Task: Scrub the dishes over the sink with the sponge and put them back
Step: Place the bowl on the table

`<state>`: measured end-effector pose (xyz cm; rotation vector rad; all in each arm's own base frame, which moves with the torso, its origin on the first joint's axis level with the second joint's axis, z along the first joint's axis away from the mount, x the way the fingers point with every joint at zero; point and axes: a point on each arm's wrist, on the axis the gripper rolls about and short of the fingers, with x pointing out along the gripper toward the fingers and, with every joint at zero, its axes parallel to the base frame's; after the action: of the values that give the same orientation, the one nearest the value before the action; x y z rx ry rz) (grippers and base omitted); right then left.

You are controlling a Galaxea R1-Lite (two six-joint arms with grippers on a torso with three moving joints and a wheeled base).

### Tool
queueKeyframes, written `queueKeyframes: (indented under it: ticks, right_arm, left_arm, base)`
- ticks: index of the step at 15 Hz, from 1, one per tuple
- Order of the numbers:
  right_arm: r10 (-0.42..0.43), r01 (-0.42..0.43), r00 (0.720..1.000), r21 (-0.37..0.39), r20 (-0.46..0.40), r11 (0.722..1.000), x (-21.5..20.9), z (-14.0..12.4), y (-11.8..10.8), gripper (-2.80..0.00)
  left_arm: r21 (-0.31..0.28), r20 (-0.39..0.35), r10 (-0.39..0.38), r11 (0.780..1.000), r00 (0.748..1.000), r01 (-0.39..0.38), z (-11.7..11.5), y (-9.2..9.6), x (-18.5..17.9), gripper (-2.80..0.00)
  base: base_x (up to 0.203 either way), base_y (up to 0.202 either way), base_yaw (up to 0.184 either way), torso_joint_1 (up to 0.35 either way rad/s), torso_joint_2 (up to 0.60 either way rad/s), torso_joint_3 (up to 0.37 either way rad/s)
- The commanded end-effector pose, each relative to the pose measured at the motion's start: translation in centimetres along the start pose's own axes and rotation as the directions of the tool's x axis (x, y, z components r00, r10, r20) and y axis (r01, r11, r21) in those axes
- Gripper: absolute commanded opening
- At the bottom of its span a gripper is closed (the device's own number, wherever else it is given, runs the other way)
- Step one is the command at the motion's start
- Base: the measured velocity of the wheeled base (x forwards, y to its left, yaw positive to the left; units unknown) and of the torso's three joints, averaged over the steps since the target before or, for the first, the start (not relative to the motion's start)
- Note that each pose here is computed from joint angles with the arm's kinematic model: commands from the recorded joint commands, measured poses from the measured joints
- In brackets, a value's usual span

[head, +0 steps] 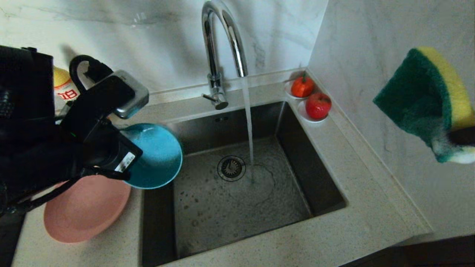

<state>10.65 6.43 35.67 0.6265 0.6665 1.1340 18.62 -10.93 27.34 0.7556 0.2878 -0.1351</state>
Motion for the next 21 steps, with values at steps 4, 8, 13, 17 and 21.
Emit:
queueKeyframes:
  ticks: [4, 8, 13, 17, 21]
  right_arm:
    - [-0.003, 0.003, 1.0, 0.004, -0.012, 1.0, 0.2, -0.1, -0.4, -2.8]
    - [-0.016, 0.016, 1.0, 0.01, -0.005, 1.0, 0.2, 0.0, -0.7, -2.8]
    - [-0.032, 0.032, 0.999, 0.031, -0.012, 0.999, 0.6, 0.1, -1.4, -2.8]
    - [-0.044, 0.045, 0.999, 0.035, -0.012, 0.998, 0.7, 0.3, -1.8, -2.8]
    - [-0.054, 0.055, 0.998, 0.039, -0.016, 0.998, 1.1, 0.6, -2.3, -2.8]
  left_arm:
    - [-0.223, -0.144, -0.372, 0.915, 0.917, 0.337, -0.7, -0.7, 0.6, -2.8]
    - [-0.521, -0.18, -0.37, 0.822, 0.912, 0.231, -1.5, 0.7, 1.8, -2.8]
    - [-0.648, -0.245, -0.301, 0.758, 0.921, 0.075, -3.3, 3.7, 0.0, -2.8]
    - [-0.711, -0.368, -0.214, 0.692, 0.905, -0.125, -5.9, 6.4, 0.1, -2.8]
    - [-0.721, -0.491, -0.152, 0.623, 0.858, -0.302, -8.5, 8.6, -1.1, -2.8]
  base:
    - [0.0, 0.0, 0.0, 0.0, 0.0, 0.0]
    - [0.0, 0.0, 0.0, 0.0, 0.0, 0.0]
    - [0.0, 0.0, 0.0, 0.0, 0.0, 0.0]
    - [0.0, 0.0, 0.0, 0.0, 0.0, 0.0]
    - [0.0, 0.0, 0.0, 0.0, 0.0, 0.0]
